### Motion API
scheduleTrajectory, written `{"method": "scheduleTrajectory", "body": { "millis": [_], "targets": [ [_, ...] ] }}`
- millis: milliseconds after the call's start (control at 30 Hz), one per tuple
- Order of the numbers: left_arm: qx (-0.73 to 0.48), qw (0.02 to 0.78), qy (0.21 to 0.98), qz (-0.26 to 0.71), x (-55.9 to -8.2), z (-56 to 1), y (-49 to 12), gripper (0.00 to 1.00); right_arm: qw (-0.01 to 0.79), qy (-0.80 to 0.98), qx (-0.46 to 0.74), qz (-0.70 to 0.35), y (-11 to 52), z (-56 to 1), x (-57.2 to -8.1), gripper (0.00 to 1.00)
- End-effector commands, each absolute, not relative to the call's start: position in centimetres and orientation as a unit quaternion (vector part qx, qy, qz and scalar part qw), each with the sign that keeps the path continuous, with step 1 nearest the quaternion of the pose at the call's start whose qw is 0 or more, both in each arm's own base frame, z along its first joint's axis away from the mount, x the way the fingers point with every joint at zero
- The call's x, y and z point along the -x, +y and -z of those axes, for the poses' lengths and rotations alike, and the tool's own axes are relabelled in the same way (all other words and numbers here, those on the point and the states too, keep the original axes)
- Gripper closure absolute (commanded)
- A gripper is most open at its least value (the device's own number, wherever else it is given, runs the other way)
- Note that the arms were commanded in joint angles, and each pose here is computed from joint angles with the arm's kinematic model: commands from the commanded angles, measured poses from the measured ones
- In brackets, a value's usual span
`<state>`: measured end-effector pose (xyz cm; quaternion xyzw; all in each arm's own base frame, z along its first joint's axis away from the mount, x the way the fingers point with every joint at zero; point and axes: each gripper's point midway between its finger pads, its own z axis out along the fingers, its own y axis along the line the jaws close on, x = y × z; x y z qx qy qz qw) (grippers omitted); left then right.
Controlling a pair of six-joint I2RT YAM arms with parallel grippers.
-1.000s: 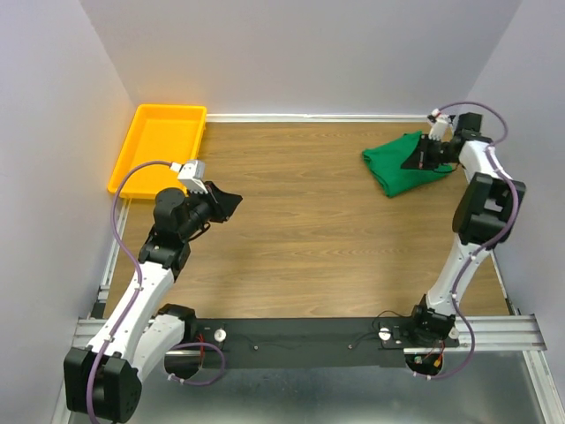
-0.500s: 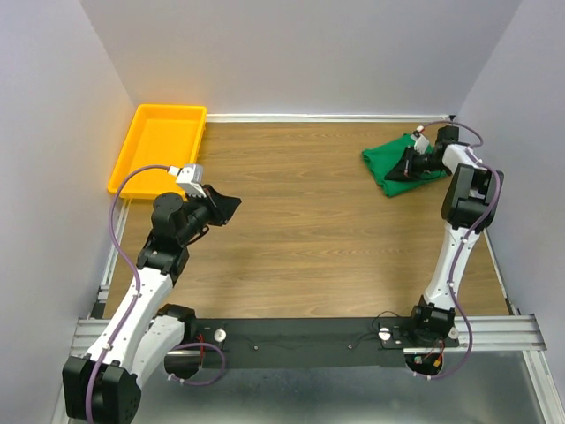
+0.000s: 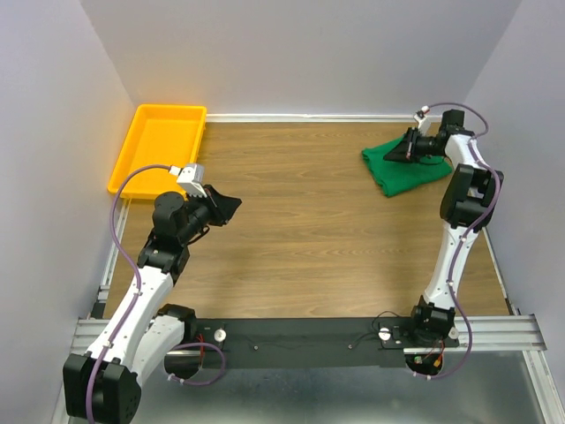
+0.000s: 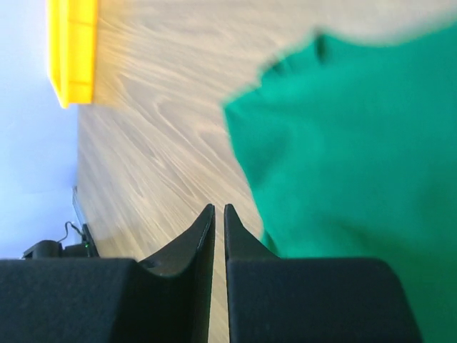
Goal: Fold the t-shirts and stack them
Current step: Neatly place the folded tshirt to the corner
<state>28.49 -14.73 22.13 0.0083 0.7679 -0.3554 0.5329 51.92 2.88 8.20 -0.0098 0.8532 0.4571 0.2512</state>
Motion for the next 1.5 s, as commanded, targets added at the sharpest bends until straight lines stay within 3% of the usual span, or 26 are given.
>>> {"method": "scheduleTrajectory", "body": {
  "millis": [0,400,667,833,967,1000,1033,1067,1133,1167,1200,1267,1367,1467],
  "targets": [
    [-0.011,0.532,0.768,0.356,-28.3,-22.8,-14.8,0.8,0.26,0.829,0.025,-0.495,5.1,-10.4,-53.4,0.84],
    [0.02,0.524,0.77,0.362,-28.0,-23.4,-14.5,0.8,0.24,0.849,-0.027,-0.47,7.0,-4.7,-57.5,0.81],
    [0.018,0.517,0.779,0.354,-28.4,-23.9,-14.4,0.8,0.244,0.851,-0.041,-0.464,7.4,-2.0,-59.2,0.74],
    [0.015,0.524,0.774,0.354,-28.6,-24.4,-14.4,0.8,0.271,0.813,0.028,-0.514,8.8,-7.3,-59.0,0.71],
    [0.013,0.553,0.764,0.332,-29.3,-25.6,-13.7,0.78,0.343,0.801,0.099,-0.48,8.6,-14.4,-58.3,0.52],
    [0.012,0.563,0.759,0.327,-29.5,-26.2,-13.5,0.74,0.381,0.794,0.124,-0.458,8.4,-18.8,-57.6,0.48],
    [0.012,0.573,0.754,0.319,-29.7,-26.8,-13.2,0.7,0.375,0.805,0.118,-0.444,8.2,-18.1,-56.6,0.44],
    [0.017,0.588,0.749,0.304,-30.0,-27.3,-12.6,0.62,0.397,0.814,0.132,-0.403,7.4,-18.7,-56.4,0.33],
    [0.028,0.606,0.739,0.292,-30.5,-28.1,-12.0,0.36,0.413,0.828,0.144,-0.351,6.5,-19.3,-55.3,0.19],
    [0.049,0.614,0.735,0.281,-30.7,-28.2,-11.2,0.18,0.427,0.841,0.154,-0.293,5.2,-19.8,-54.0,0.08],
    [0.055,0.627,0.726,0.278,-31.0,-28.8,-10.9,0.11,0.426,0.851,0.157,-0.265,4.5,-19.4,-53.1,0.03],
    [0.059,0.636,0.721,0.269,-31.4,-28.7,-10.5,0.05,0.455,0.852,0.178,-0.187,2.8,-21.7,-51.3,0.0],
    [0.104,0.61,0.756,0.215,-33.2,-26.6,-7.7,0.05,0.438,0.89,0.127,-0.018,-3.1,-19.2,-47.1,0.0],
    [0.152,0.576,0.786,0.167,-34.4,-24.3,-4.5,0.07,0.469,0.883,0.011,0.017,-7.2,-21.5,-44.0,0.0]
  ]
}}
